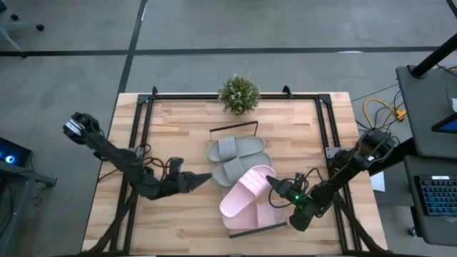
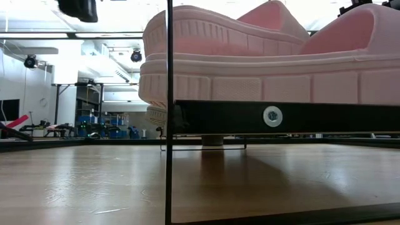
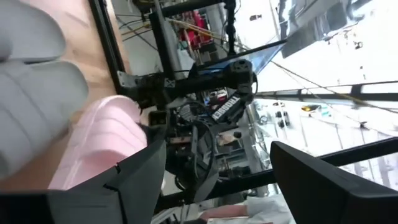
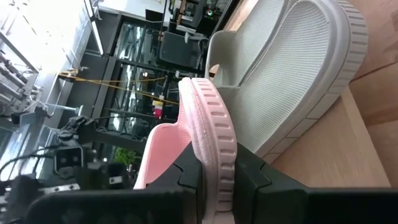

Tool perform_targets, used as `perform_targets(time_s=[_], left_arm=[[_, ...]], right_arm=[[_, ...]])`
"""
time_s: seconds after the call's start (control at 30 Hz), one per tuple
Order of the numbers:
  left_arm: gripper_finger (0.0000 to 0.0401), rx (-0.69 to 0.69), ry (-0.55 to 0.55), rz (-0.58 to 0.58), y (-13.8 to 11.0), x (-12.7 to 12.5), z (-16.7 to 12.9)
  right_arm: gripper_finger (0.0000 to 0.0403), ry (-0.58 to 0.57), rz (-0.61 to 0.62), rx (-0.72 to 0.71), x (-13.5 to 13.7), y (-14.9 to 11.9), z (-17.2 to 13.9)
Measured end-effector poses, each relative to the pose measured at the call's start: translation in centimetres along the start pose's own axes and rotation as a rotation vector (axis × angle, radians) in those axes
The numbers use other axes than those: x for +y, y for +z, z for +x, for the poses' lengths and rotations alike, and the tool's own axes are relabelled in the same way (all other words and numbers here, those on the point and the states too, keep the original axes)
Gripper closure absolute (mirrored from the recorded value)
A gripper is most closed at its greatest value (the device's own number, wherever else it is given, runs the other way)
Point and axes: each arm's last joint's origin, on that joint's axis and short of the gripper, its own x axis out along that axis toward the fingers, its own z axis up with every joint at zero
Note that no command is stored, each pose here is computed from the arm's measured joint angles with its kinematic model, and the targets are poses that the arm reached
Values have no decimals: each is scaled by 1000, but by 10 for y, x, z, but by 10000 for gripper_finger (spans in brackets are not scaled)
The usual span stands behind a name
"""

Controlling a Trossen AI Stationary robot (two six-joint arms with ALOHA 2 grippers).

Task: Pick and place slides into the shelf
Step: Put the pink slide on the shelf

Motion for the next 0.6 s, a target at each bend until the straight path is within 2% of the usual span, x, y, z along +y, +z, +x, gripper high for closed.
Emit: perform_targets(time_s=[0.2, 0.47, 0.6], left_arm=[[128, -15, 20, -51, -18, 11, -2], [128, 24, 88, -170, -57, 42, 4], [128, 8, 54, -245, -69, 50, 6]], right_arm=[[367, 0, 7, 0, 0, 0, 0], [367, 1, 11, 1, 1, 0, 0], [367, 14, 15, -13, 1, 0, -1]])
